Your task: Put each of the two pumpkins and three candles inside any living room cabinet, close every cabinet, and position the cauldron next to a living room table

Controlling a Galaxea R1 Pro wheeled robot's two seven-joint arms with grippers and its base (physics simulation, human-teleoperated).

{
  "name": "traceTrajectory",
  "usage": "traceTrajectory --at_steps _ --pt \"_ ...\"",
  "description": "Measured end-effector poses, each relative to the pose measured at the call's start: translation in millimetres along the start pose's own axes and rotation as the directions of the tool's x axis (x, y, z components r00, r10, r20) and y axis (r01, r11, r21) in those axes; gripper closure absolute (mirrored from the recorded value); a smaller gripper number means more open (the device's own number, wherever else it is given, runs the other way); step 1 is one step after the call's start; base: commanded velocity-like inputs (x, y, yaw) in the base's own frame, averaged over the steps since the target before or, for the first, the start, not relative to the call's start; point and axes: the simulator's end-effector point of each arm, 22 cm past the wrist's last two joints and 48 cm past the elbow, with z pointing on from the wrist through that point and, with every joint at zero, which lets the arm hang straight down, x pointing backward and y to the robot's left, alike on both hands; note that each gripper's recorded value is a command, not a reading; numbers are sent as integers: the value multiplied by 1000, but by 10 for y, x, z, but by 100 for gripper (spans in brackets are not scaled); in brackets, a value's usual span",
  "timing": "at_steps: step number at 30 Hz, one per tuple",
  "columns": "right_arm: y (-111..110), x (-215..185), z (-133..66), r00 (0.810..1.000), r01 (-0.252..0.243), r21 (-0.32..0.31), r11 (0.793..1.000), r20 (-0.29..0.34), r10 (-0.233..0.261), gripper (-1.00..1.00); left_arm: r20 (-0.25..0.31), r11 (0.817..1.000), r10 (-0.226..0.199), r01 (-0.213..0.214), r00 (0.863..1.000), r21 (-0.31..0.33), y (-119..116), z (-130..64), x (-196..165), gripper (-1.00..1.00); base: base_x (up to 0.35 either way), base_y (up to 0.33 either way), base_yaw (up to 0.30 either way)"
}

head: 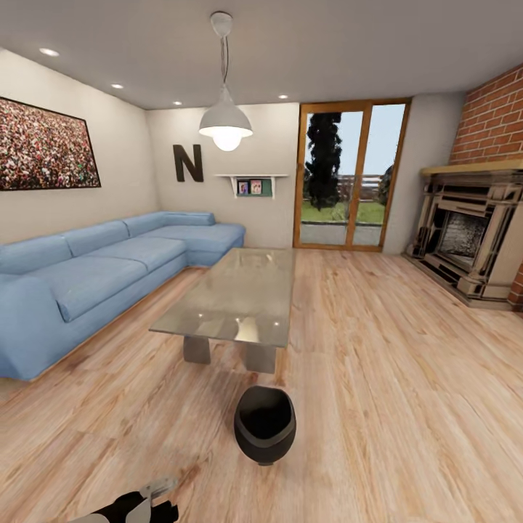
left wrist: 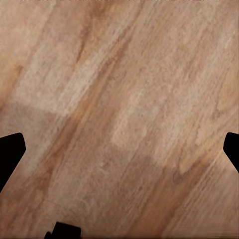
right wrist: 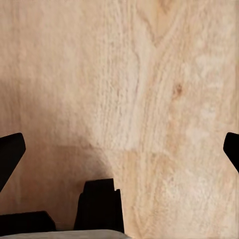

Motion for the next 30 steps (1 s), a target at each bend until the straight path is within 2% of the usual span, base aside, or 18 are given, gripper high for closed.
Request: traceTrajectory --at_steps 9,30 --pt "5 95 -145 1000 -1 -2 1000 -19 1 -100 -6 1000 0 0 1000 -1 -14 -158 -48 -100 0 0 2" --pt "-16 6 -530 999 0 -1 1000 -33 0 -100 -17 1000 0 0 1000 -6 -43 -515 -200 -100 0 0 0"
